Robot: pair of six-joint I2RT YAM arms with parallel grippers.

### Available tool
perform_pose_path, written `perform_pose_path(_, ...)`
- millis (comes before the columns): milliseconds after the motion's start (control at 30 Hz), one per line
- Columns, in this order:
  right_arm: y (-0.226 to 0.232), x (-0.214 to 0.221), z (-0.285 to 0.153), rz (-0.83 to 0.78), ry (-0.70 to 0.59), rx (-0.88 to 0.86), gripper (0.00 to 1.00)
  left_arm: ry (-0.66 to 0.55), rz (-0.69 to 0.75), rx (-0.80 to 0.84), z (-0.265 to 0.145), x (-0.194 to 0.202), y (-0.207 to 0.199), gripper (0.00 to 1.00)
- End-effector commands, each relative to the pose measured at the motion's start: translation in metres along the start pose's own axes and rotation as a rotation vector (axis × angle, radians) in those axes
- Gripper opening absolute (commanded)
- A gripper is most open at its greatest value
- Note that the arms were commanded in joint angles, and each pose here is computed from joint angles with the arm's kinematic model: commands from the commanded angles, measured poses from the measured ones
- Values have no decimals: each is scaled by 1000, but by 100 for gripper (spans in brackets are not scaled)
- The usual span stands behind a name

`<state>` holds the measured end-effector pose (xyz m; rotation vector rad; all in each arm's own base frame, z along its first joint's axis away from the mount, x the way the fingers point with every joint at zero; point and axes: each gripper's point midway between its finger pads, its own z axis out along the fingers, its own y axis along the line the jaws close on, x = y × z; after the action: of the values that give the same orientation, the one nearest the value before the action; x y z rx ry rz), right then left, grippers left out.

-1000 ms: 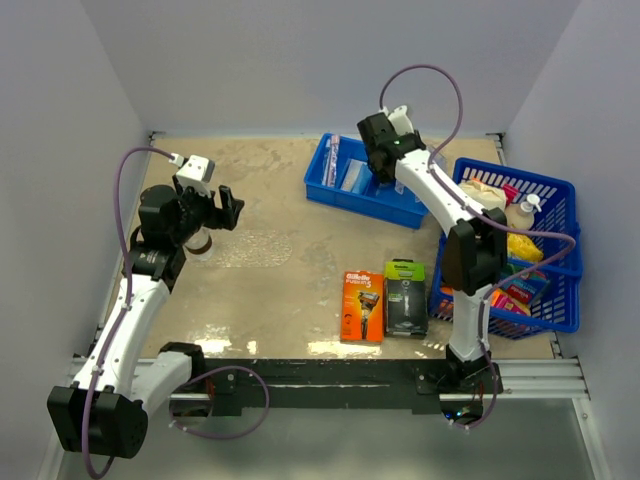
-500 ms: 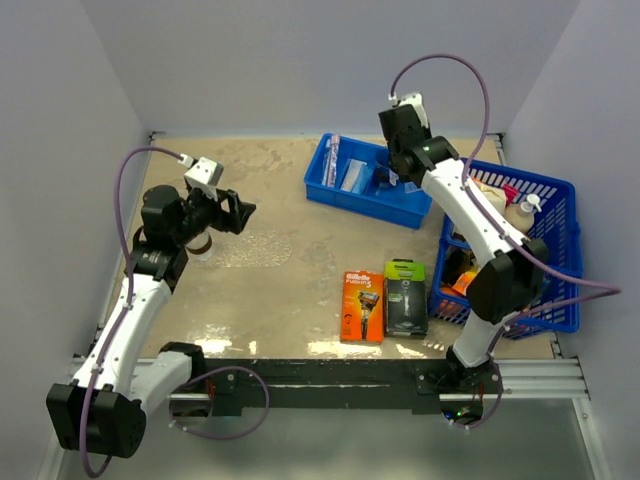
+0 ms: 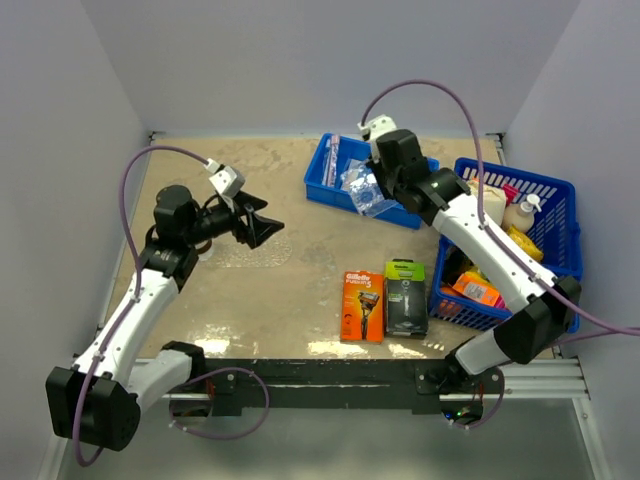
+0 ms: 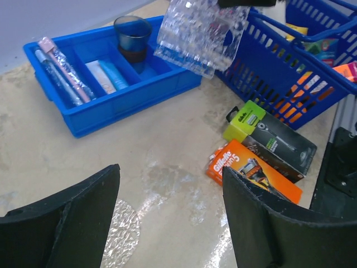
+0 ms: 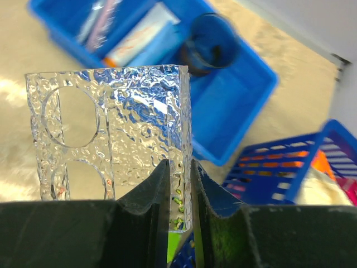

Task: Prepare toiletry sets of a toothbrush and toothpaste on the tray

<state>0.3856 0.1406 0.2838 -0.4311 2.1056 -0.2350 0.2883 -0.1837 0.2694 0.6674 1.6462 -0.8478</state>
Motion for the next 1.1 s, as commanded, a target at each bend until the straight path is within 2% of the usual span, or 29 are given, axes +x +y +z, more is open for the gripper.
perform_pose_path(0, 56, -5, -12, -86, -83, -221, 0, -56, 33, 128, 2, -16, -22, 78)
perform_pose_path(200, 105, 2, -25, -147, -97, -379, 0, -26, -58, 155, 12, -6, -19, 78)
perform_pose_path(433, 135, 6, -35, -157, -108, -421, 0, 54, -120, -8, 28, 13, 6, 74)
perform_pose_path(733, 167, 11, -35, -174, -104, -450, 0, 6, -125, -109, 35, 3, 9, 73)
perform_pose_path(900, 178, 9, -38, -166, -117, -459, 0, 20, -132, -145, 42, 8, 7, 67)
perform_pose_path(1067, 187, 10, -41, -172, -115, -475, 0, 32, -110, -164, 48, 11, 6, 66)
